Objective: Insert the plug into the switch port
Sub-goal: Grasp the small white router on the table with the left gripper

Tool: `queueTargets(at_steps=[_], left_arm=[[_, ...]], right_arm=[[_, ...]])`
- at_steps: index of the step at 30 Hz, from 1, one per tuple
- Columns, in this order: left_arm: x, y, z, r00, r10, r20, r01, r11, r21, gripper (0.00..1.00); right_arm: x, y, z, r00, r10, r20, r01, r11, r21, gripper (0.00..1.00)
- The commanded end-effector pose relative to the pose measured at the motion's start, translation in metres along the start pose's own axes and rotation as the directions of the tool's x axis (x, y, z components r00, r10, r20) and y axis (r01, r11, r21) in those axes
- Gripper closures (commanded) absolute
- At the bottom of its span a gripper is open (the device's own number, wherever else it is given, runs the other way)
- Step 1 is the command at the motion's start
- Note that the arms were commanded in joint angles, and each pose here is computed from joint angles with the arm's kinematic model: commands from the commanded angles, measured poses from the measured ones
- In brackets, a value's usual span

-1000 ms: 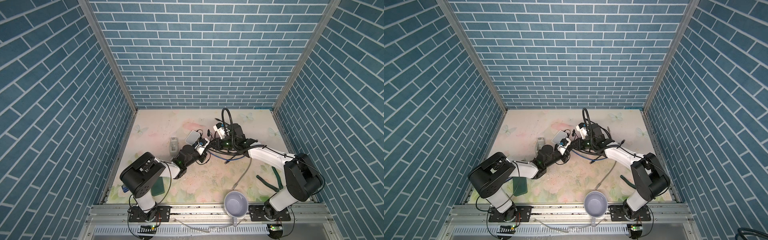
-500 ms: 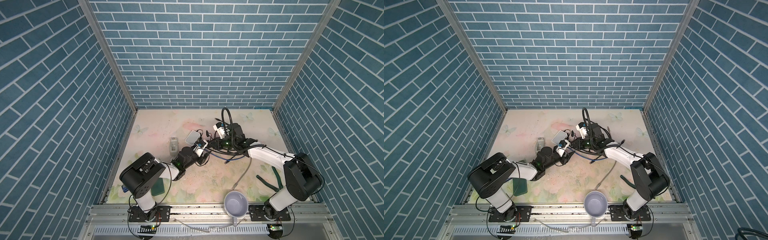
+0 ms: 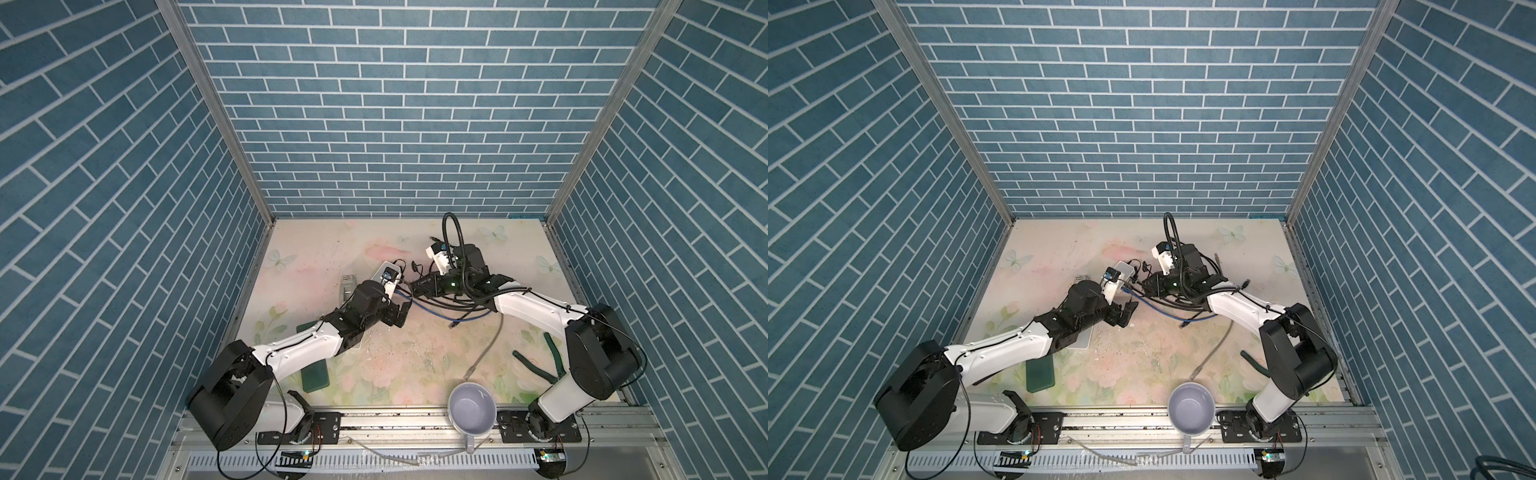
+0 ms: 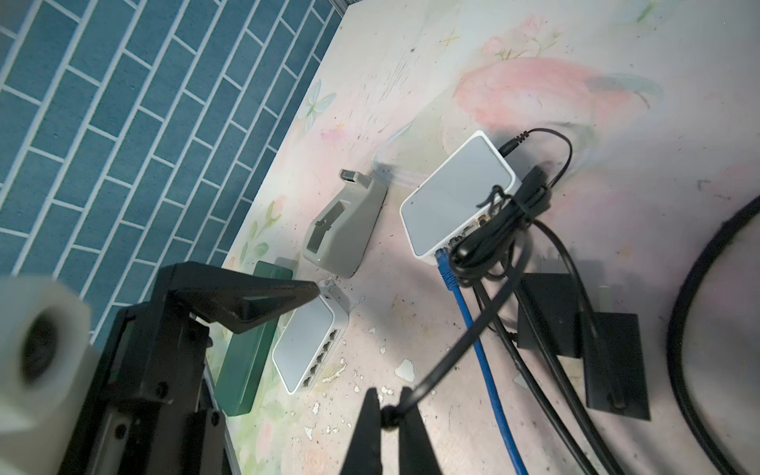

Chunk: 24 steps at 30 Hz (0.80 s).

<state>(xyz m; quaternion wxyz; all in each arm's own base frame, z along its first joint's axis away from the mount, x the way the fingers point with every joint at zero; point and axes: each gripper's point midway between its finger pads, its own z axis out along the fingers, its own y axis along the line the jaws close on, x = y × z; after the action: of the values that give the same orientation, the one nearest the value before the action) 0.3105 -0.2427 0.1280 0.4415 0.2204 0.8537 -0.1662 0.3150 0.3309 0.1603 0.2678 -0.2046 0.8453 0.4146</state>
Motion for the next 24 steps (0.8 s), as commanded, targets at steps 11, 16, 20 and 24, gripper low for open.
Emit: queueTargets(at_steps=[11, 16, 20, 24], left_arm=[[0.101, 0.071, -0.044, 0.891, -0.368, -0.267, 0.246, 0.883, -0.399, 0.0], [0.119, 0.08, -0.046, 0.843, -0.464, -0.271, 0.336, 0.849, -0.409, 0.0], [0.129, 0.084, -0.047, 0.817, -0.491, -0.302, 0.349, 0.838, -0.419, 0.0], [0.139, 0.084, -0.044, 0.8, -0.49, -0.345, 0.333, 0.843, -0.423, 0.02]], right_arm=[[-0.008, -0.003, 0.001, 0.999, -0.032, 0.014, 0.032, 0.999, 0.024, 1.0], [-0.006, -0.004, 0.001, 1.0, -0.03, 0.01, 0.029, 0.999, 0.025, 1.0], [-0.005, -0.005, 0.003, 1.0, -0.026, 0.005, 0.026, 0.999, 0.021, 1.0], [-0.005, -0.005, 0.005, 1.0, -0.023, 0.004, 0.023, 1.0, 0.016, 1.0]])
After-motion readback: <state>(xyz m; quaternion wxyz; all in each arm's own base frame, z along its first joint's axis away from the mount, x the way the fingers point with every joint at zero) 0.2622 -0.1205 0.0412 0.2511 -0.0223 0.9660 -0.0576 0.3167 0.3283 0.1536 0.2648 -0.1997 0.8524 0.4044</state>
